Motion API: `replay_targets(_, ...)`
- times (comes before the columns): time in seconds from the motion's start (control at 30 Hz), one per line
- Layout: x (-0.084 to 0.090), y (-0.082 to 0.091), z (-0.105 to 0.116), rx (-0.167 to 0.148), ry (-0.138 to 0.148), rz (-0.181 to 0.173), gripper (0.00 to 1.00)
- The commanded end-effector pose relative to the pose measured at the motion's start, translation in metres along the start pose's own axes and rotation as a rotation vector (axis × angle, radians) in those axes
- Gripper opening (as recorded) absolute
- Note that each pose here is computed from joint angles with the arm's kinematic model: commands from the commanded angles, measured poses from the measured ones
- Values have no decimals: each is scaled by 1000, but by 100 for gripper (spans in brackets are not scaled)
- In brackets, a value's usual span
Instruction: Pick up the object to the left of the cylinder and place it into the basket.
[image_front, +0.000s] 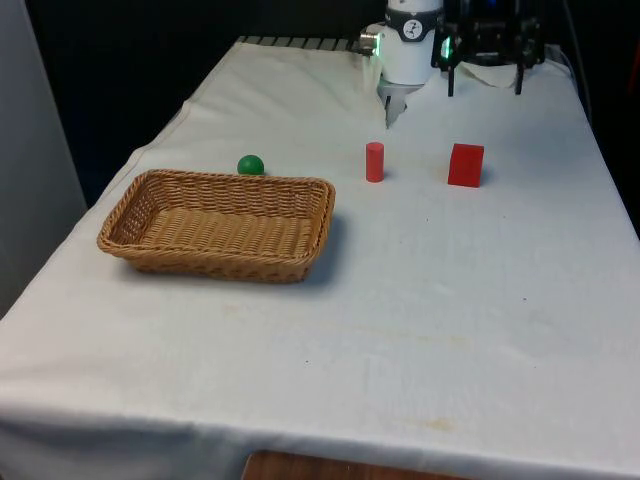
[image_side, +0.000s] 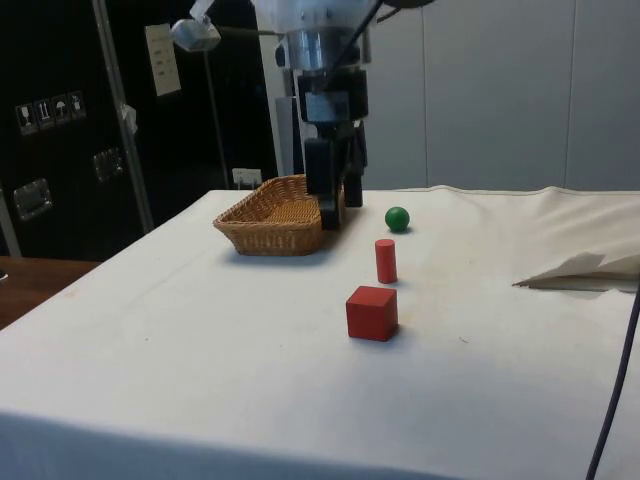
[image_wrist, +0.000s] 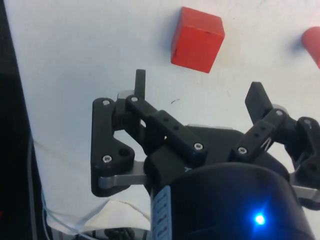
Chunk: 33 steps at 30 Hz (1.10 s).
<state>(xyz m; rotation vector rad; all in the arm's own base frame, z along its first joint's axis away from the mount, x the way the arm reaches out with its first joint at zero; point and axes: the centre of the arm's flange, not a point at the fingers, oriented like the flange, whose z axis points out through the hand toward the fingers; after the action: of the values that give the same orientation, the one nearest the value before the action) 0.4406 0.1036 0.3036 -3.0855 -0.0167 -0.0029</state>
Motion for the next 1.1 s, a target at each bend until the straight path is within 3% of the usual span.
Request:
replay_targets(0.0, -1, 0, 4, -2, 6, 8, 100)
replay_targets(0.13, -1, 1, 10, -11, -12, 9, 100)
replay_targets(0.33, -3, -2, 26, -39, -12, 29, 100)
replay_targets(0.37, -2, -1, 23, -28, -23, 21, 100)
replay_targets(0.43, -3, -3, 29, -43, -12, 33, 100)
replay_targets(0.57, -6, -7, 35, -44, -4, 43, 100)
replay_targets(0.6, -7, -7, 35, -37, -17, 41, 100)
replay_targets(0.67, -9, -10, 39, -42, 5, 50, 100)
replay_targets(0.87, -17, -16, 49, -41, 22, 63, 100)
replay_targets(0.9, -17, -15, 48, -35, 10, 59, 100)
replay_targets(0.93, -18, -17, 51, -41, 25, 65, 100)
replay_targets(1.07, -20, -20, 58, -43, 32, 71, 100)
